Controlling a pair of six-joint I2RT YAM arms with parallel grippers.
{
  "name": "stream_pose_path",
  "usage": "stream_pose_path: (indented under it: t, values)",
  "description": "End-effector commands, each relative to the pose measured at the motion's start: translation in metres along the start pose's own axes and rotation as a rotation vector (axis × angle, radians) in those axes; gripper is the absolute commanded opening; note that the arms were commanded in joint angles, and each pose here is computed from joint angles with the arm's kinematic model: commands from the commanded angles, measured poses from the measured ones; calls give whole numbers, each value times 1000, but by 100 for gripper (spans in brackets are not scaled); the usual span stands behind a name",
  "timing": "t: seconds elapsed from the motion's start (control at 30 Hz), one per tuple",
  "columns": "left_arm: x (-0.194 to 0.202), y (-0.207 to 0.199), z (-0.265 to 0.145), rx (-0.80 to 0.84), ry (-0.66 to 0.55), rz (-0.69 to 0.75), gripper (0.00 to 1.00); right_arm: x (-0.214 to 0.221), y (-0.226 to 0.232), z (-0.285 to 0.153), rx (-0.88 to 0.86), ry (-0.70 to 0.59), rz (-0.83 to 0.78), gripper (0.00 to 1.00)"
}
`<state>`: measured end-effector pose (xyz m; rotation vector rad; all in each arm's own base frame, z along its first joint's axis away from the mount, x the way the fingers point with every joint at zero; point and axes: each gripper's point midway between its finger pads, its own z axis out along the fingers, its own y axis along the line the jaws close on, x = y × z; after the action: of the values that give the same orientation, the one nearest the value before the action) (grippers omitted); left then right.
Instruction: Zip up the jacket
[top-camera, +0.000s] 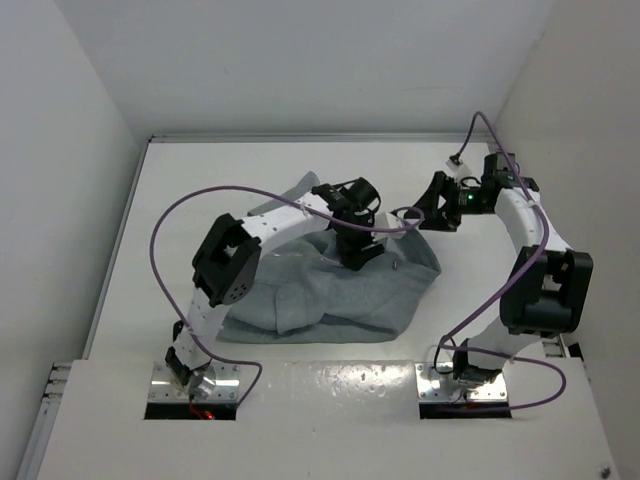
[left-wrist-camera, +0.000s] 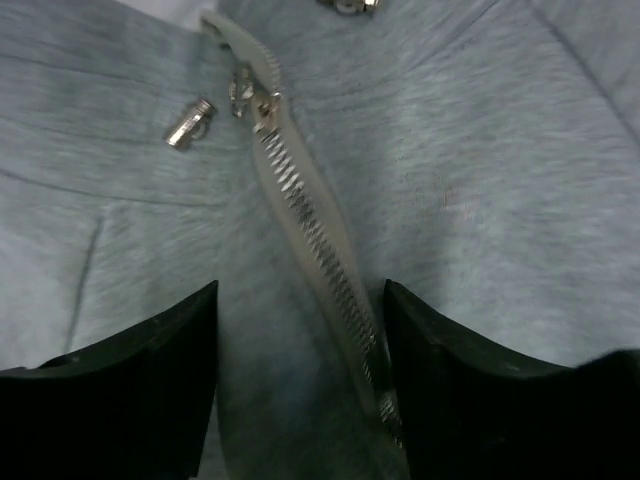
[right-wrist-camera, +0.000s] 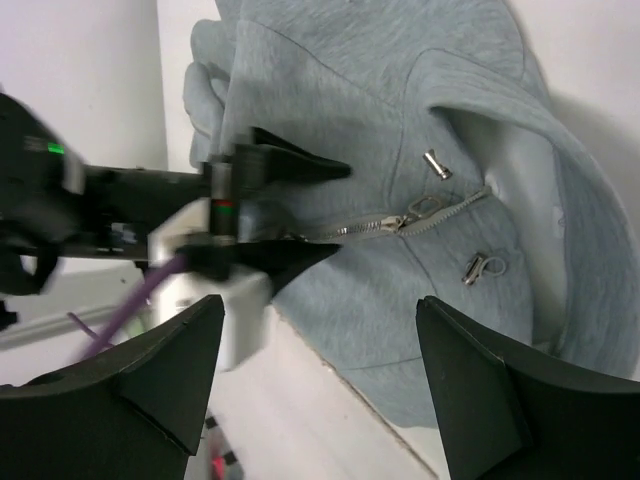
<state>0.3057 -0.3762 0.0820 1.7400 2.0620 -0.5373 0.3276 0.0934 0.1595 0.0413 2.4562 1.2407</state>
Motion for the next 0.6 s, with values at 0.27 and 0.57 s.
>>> stream_pose_path:
  t: [0.27,0.57]
  values:
    - [-11,-3,-29,-7,-209,5,2,23,9,13,-128,72,148,78]
    - [-38,-10,-91,-190,-624,295,0,12,21,40,-420,168,258,78]
